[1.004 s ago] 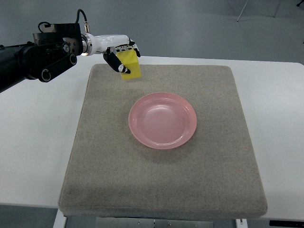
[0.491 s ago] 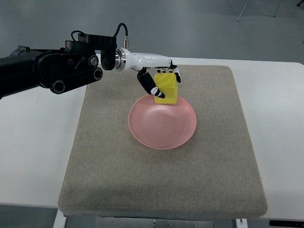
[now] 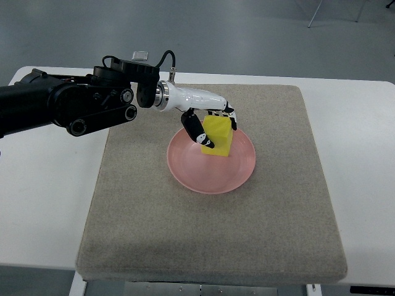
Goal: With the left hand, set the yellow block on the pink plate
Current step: 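Lower the yellow cube onto the pink plate, then open the left hand and lift it off the cube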
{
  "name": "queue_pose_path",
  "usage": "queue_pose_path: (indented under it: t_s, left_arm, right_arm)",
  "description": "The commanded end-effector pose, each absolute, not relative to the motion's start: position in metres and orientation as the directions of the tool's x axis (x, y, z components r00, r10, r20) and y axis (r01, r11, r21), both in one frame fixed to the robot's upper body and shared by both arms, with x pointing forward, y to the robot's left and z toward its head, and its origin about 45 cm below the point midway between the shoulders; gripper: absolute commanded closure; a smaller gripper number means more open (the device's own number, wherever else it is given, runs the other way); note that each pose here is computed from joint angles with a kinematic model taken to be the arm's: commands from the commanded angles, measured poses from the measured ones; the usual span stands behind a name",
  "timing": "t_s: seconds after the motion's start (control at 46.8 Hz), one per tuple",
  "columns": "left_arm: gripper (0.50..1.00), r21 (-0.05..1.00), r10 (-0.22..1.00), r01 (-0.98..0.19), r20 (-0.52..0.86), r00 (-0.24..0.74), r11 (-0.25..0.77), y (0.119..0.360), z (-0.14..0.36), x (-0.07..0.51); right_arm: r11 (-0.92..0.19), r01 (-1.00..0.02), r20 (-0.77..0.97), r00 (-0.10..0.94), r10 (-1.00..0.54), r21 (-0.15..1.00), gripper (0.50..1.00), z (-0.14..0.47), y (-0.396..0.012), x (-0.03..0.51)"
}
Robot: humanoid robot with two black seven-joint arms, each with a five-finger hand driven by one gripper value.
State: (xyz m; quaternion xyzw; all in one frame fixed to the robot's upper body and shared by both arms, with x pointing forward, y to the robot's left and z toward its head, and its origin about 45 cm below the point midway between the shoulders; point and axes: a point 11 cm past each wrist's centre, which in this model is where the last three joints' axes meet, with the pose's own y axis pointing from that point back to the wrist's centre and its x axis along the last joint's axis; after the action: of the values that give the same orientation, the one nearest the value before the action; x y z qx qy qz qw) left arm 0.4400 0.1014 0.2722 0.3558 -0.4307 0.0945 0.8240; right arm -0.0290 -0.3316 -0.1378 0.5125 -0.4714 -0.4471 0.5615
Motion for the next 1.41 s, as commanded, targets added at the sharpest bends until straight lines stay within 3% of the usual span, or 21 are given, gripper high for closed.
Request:
queue_pose_path:
  t_s: [0.0,0.534,0.619,0.683,0.748,0.812,0.876,1.004,1.388]
  left_arm:
    - [0.877,0.519,-0.171,-0.454,0.773,0.611,0.724,0.1,0.267,0.438]
    - [0.832,0.535,-0.211,-0.431,0.771,0.601,0.727,0.091,0.259,0.433]
    - [0.791,0.538,-0.21,-0.429,0.767,0.607,0.726,0.092,0.256,0.432]
    - [0.729,0.537,-0.207,-0.43,0.767,0.607,0.726,0.093,0.256,0.432]
    - [0.716,0.538,-0.207,-0.429,0.766,0.609,0.726,0.093,0.255,0.432]
    - [0.662,0.538,-0.211,-0.424,0.765,0.609,0.729,0.091,0.255,0.431]
    - [0.649,0.538,-0.21,-0.424,0.765,0.609,0.729,0.092,0.255,0.43]
    - [0.572,0.537,-0.209,-0.424,0.765,0.609,0.729,0.091,0.256,0.431]
    - [0.555,0.522,-0.183,-0.442,0.772,0.609,0.73,0.096,0.269,0.437]
  right_arm:
    - [0.075,0.019,0.071,0.156,-0.985,0.997,0.576,-0.138,-0.332,-0.029]
    - [0.075,0.019,0.071,0.156,-0.985,0.997,0.576,-0.138,-0.332,-0.029]
    - [0.075,0.019,0.071,0.156,-0.985,0.997,0.576,-0.138,-0.332,-0.029]
    - [0.075,0.019,0.071,0.156,-0.985,0.997,0.576,-0.138,-0.332,-0.029]
    - [0.075,0.019,0.071,0.156,-0.985,0.997,0.576,-0.138,-0.332,-0.029]
    - [0.075,0.019,0.071,0.156,-0.985,0.997,0.576,-0.138,-0.332,-0.029]
    - [0.075,0.019,0.071,0.156,-0.985,0.997,0.576,-0.138,-0.332,-0.029]
    - [0.075,0.019,0.071,0.156,-0.985,0.997,0.576,-0.138,-0.332,-0.029]
    - [0.075,0.019,0.071,0.156,-0.985,0.997,0.576,-0.138,-0.332,-0.029]
